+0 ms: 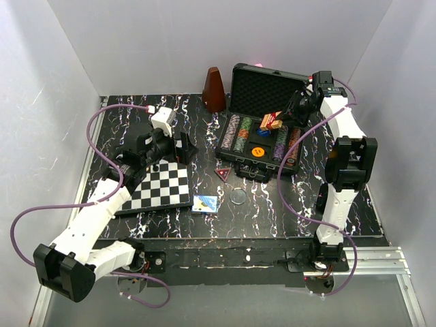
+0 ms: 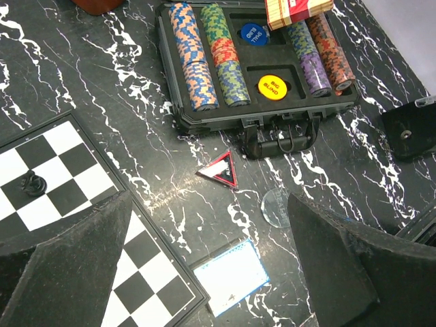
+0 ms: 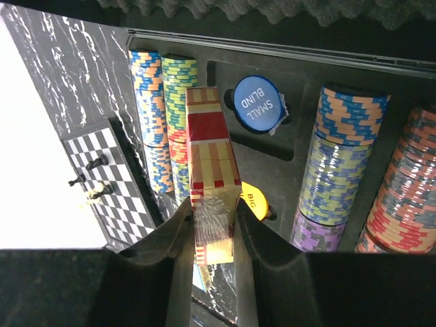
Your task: Pack up texas hold em set
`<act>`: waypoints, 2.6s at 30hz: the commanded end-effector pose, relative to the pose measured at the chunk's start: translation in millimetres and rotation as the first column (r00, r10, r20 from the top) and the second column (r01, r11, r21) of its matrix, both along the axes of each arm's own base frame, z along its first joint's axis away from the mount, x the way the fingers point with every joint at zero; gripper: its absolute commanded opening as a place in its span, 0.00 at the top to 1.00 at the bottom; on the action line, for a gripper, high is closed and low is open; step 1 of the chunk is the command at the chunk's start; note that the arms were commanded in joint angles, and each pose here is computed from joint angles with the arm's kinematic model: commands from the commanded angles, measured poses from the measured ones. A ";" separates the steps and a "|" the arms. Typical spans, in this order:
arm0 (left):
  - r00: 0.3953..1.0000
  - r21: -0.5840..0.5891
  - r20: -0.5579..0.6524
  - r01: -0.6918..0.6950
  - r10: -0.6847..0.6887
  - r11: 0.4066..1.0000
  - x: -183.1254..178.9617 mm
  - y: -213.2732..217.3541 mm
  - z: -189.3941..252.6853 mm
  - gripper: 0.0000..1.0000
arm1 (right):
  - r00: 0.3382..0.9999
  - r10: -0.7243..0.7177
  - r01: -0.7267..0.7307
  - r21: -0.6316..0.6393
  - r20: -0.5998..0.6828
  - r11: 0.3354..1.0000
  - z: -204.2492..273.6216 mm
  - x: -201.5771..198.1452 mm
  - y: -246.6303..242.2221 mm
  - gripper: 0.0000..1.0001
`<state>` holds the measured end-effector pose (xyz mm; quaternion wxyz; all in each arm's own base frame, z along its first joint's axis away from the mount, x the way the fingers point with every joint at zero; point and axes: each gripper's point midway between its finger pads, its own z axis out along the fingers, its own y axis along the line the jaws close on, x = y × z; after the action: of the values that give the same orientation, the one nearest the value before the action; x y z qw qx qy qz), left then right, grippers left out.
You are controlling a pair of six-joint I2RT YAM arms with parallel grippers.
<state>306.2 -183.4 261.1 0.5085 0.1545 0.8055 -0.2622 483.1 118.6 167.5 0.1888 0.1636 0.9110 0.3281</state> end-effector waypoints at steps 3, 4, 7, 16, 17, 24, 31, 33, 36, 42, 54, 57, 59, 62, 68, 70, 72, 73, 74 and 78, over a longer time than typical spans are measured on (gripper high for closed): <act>0.999 0.016 0.043 0.000 -0.001 1.000 0.3 -1.9 15.7 0.02 | 0.999 0.001 -0.001 -0.013 0.041 1.000 6.5 1.3 7.4 0.99; 0.999 0.016 0.041 0.002 -0.002 1.000 0.2 -2.5 15.2 0.02 | 0.999 0.000 0.001 -0.018 0.038 1.000 4.0 1.4 8.6 0.99; 0.999 0.013 0.043 0.006 -0.006 1.000 -1.1 -3.8 15.8 0.02 | 1.000 -0.004 0.005 -0.074 0.012 0.997 -4.9 -0.2 10.7 0.99; 0.999 0.014 0.048 0.006 -0.007 1.000 -2.4 -5.1 16.9 0.02 | 0.970 -0.112 0.147 -0.149 0.217 0.978 18.5 -8.6 16.1 0.99; 0.999 0.013 0.050 0.008 -0.008 1.000 -2.9 -5.4 17.4 0.02 | 0.967 -0.117 0.154 -0.153 0.227 0.976 19.4 -9.6 15.8 0.99; 0.998 0.006 0.068 0.009 -0.009 1.000 -5.8 -5.0 22.7 0.02 | 0.983 -0.080 0.102 -0.128 0.167 0.987 6.4 -19.2 35.2 0.99; 0.997 0.015 0.083 0.000 -0.001 1.000 -6.7 -3.4 24.8 0.02 | 0.984 -0.076 0.099 -0.140 0.158 0.985 -6.0 -16.2 38.3 0.99; 0.996 0.016 0.084 0.002 -0.004 1.000 -7.4 -3.9 24.6 0.02 | 0.987 -0.071 0.093 -0.151 0.146 0.984 -9.9 -12.6 37.6 0.99; 0.996 0.016 0.088 0.009 -0.010 1.000 -8.6 -5.6 25.5 0.02 | 0.992 -0.060 0.078 -0.169 0.112 0.982 -16.4 -9.3 38.3 0.99; 0.996 0.018 0.090 0.009 -0.011 1.000 -9.1 -5.9 25.9 0.02 | 0.988 -0.076 0.099 -0.178 0.134 0.979 -19.6 0.1 35.7 0.99; 0.996 0.019 0.084 0.015 -0.017 1.000 -8.7 -7.6 22.8 0.02 | 0.984 -0.093 0.117 -0.159 0.150 0.980 -13.4 10.7 32.3 0.99; 0.997 0.019 0.082 0.015 -0.016 1.000 -8.2 -7.9 22.5 0.02 | 0.984 -0.088 0.109 -0.130 0.158 0.986 -2.9 11.2 34.5 0.99; 0.997 0.019 0.080 0.016 -0.018 1.000 -8.0 -8.3 21.7 0.02 | 0.983 -0.085 0.105 -0.126 0.160 0.986 2.0 10.8 34.5 0.99; 0.997 0.018 0.080 0.019 -0.021 1.000 -8.7 -8.6 21.5 0.02 | 0.981 -0.089 0.111 -0.120 0.173 0.987 12.1 9.5 31.7 0.99; 0.997 0.017 0.076 0.022 -0.023 1.000 -8.6 -9.3 20.5 0.02 | 0.979 -0.088 0.111 -0.121 0.182 0.986 21.0 6.0 28.3 0.99; 0.997 0.015 0.080 0.022 -0.023 1.000 -8.9 -9.1 21.9 0.02 | 0.979 -0.090 0.112 -0.115 0.182 0.987 22.4 5.4 26.9 0.99; 0.997 0.015 0.080 0.022 -0.023 1.000 -8.6 -9.3 22.1 0.02 | 0.978 -0.090 0.111 -0.104 0.188 0.988 26.5 4.6 27.6 0.99; 0.997 0.016 0.079 0.022 -0.023 1.000 -8.4 -9.4 21.6 0.02 | 0.976 -0.092 0.112 -0.096 0.198 0.989 30.8 4.7 27.7 0.99; 0.997 0.017 0.077 0.022 -0.023 1.000 -8.5 -9.3 21.2 0.02 | 0.975 -0.091 0.112 -0.092 0.203 0.990 33.1 4.4 28.2 0.99; 0.997 0.013 0.079 0.024 -0.025 1.000 -8.9 -9.8 21.7 0.02 | 0.975 -0.091 0.109 -0.083 0.202 0.991 33.2 6.8 27.9 0.99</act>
<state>298.4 -192.4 266.0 0.5174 0.1718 0.7989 -0.2539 477.4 143.1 141.4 0.2411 0.1823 0.9191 0.2528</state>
